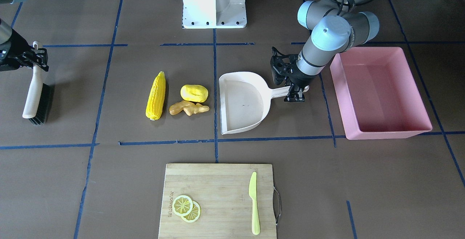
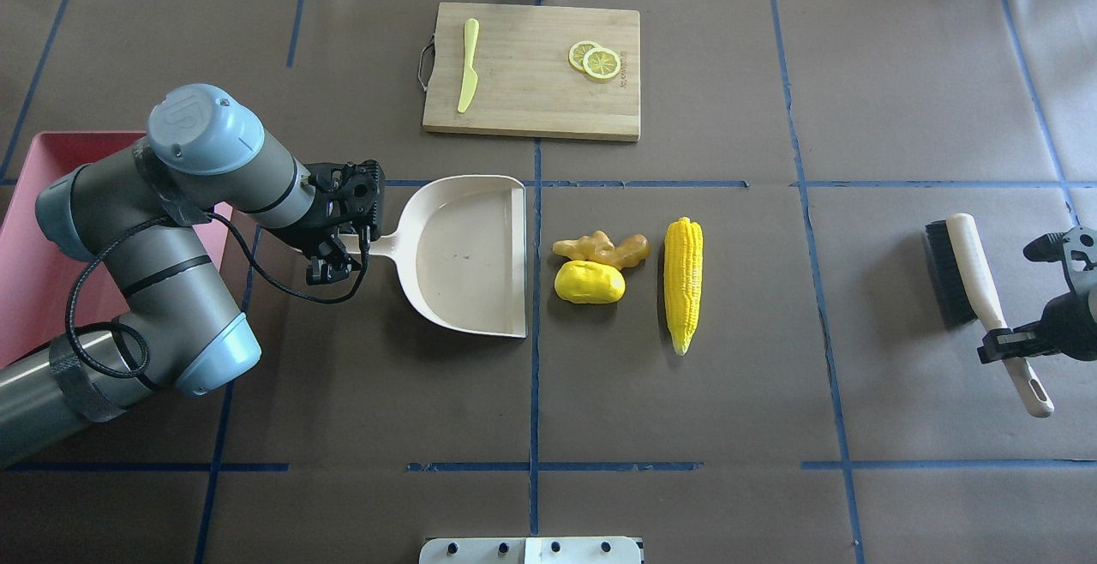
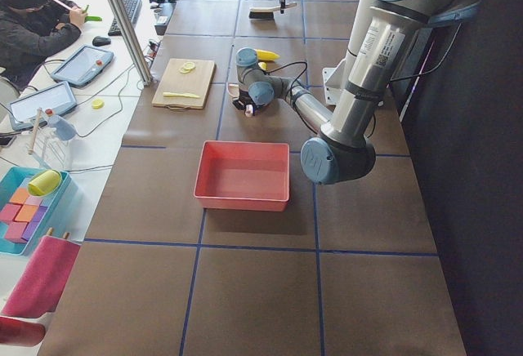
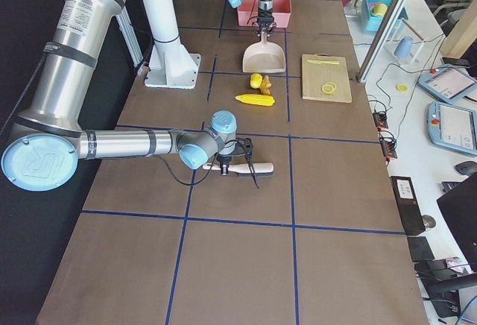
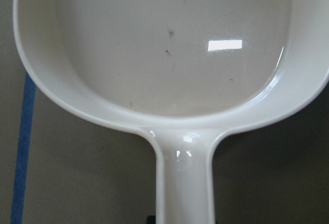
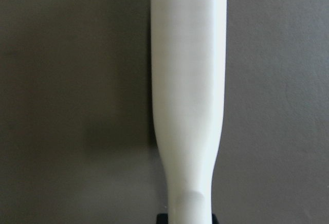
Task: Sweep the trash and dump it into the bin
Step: 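Lift the brush and carry it toward the produce with the right gripper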
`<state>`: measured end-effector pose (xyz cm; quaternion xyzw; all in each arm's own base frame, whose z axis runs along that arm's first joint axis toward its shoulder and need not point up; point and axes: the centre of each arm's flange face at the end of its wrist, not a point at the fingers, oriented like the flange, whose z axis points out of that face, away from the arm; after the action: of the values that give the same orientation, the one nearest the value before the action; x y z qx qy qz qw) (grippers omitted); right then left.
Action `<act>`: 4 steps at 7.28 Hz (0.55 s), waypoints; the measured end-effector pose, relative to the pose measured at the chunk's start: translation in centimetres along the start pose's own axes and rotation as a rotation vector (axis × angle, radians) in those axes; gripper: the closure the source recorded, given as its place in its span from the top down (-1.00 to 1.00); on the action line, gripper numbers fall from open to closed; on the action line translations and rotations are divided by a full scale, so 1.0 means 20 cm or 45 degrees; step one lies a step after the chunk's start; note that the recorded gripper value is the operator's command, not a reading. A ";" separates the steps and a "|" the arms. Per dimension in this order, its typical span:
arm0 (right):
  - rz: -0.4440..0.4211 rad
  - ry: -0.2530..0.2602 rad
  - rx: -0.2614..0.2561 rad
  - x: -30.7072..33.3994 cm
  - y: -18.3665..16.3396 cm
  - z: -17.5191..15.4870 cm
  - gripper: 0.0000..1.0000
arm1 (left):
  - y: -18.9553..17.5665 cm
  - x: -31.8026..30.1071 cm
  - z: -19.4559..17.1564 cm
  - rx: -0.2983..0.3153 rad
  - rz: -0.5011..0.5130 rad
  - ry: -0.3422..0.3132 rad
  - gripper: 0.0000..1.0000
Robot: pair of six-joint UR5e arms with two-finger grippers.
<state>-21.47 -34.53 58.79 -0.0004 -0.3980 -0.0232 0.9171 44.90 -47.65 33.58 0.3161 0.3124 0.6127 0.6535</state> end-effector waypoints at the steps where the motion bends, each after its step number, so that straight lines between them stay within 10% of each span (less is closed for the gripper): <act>1: 0.034 -0.041 0.006 -0.14 -0.05 0.01 -1.00 | 0.00 0.00 0.00 0.000 -0.001 0.000 -1.00; 4: 0.115 -0.130 -0.011 -0.65 -0.16 -0.01 -1.00 | 0.00 0.00 0.00 0.003 -0.002 -0.001 -1.00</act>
<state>-30.42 -37.22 49.10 -0.0236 -0.4437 0.0167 0.8957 44.88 -47.63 33.47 0.3170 0.3131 0.6116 0.6538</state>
